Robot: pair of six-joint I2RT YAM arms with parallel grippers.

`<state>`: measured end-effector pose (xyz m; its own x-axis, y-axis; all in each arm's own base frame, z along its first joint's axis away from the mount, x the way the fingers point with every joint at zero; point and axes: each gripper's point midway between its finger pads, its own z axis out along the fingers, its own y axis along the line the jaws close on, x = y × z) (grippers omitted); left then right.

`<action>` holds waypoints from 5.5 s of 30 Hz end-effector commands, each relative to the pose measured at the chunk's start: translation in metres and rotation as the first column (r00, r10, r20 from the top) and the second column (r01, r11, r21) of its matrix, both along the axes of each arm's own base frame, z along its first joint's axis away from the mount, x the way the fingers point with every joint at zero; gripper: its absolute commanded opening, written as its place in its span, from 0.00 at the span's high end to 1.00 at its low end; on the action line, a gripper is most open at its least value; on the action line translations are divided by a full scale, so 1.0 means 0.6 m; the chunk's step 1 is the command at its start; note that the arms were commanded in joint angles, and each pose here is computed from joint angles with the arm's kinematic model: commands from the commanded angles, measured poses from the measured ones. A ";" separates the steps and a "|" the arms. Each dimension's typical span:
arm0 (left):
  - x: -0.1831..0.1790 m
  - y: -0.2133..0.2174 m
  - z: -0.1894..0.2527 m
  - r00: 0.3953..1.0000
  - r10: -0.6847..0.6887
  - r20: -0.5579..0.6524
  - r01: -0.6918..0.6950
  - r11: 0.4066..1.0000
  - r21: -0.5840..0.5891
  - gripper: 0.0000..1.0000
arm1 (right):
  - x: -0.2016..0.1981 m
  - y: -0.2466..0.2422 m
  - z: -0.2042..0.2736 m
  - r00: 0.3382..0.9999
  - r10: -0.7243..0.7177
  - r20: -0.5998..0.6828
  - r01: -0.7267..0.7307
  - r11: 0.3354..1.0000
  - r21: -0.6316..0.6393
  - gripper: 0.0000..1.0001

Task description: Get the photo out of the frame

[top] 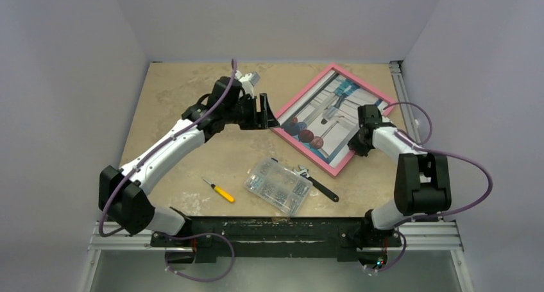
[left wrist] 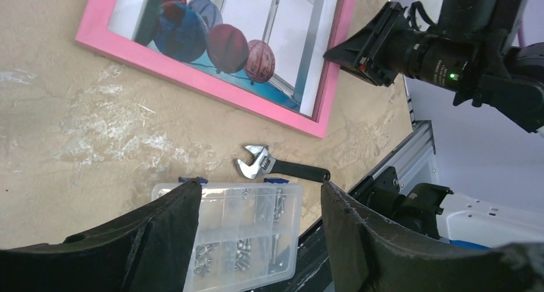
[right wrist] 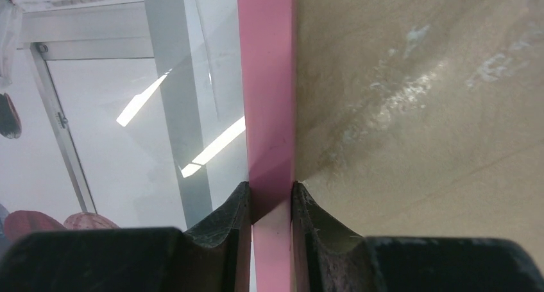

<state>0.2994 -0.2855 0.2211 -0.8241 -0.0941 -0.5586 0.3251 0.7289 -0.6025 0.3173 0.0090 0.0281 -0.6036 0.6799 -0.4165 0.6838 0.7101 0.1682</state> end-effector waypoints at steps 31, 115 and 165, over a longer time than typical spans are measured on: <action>-0.044 0.161 0.242 0.863 0.069 0.501 -0.160 0.977 0.142 0.34 | 0.057 0.481 0.191 0.856 0.498 0.140 -0.479 0.865 -0.150 1.00; 0.193 -0.193 -0.243 0.979 -0.059 -0.193 0.063 0.998 0.018 0.42 | -0.057 0.054 -0.017 0.939 -0.005 0.344 -0.134 0.916 0.378 0.40; 0.191 -0.171 -0.306 0.951 0.004 -0.310 0.018 0.997 0.070 0.43 | -0.029 -0.009 -0.044 0.965 -0.100 0.243 0.037 0.968 0.250 0.95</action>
<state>0.4092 -0.3932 0.0480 -0.9520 -0.0467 -0.3026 0.1635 0.7580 -0.6314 0.3029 0.0000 0.0195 -0.4176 0.8175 -0.3966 0.6358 0.5747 0.5152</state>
